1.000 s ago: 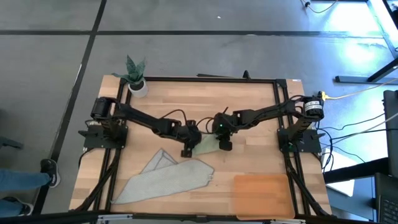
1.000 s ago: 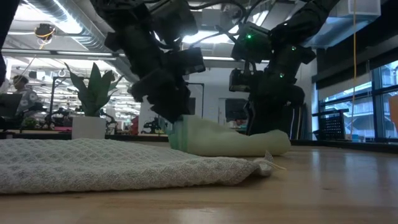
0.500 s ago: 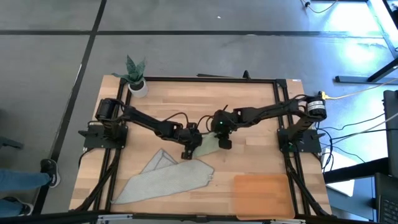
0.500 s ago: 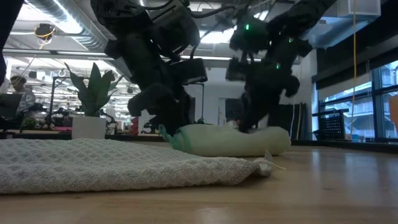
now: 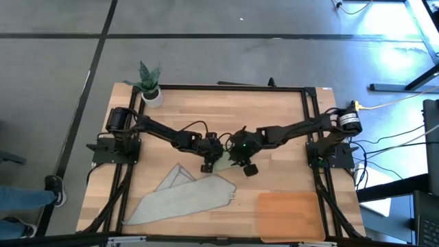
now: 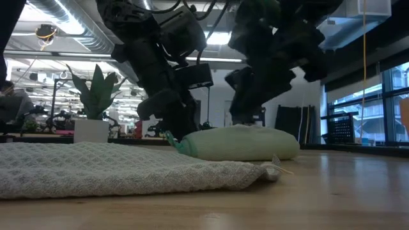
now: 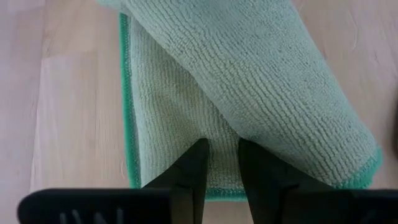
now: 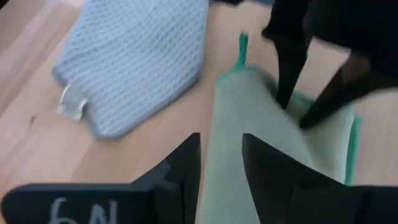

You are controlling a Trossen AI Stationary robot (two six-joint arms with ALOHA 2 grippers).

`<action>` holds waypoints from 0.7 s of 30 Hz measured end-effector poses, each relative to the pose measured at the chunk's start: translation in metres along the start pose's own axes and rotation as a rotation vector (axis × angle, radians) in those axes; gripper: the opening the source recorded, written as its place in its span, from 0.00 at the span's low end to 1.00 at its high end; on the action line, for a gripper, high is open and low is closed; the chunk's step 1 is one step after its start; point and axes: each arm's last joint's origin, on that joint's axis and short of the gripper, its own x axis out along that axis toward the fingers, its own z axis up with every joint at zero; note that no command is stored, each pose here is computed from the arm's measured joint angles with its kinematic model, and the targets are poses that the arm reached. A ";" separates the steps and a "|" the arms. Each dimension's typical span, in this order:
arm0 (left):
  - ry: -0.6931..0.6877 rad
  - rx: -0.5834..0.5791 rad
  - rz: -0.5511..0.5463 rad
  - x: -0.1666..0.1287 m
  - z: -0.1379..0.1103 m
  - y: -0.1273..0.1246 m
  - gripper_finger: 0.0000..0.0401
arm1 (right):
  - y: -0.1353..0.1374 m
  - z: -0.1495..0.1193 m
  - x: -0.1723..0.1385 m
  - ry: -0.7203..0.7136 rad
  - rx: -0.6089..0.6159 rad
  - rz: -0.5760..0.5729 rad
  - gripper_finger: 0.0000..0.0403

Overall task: Roll microfiber towels into tight, uniform cylinder then place into a basket
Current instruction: Roll the green microfiber towel

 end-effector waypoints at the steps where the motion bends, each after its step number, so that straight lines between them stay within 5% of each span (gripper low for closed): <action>1: 0.000 0.000 -0.001 0.000 0.000 0.000 0.21 | 0.000 0.001 0.004 -0.014 -0.022 0.002 0.30; 13: -0.008 -0.003 -0.011 0.000 0.000 0.000 0.21 | -0.022 -0.016 0.040 -0.022 -0.057 -0.023 0.30; 21: -0.010 -0.003 -0.012 0.001 0.000 0.000 0.21 | -0.036 -0.016 0.036 -0.047 -0.063 -0.111 0.30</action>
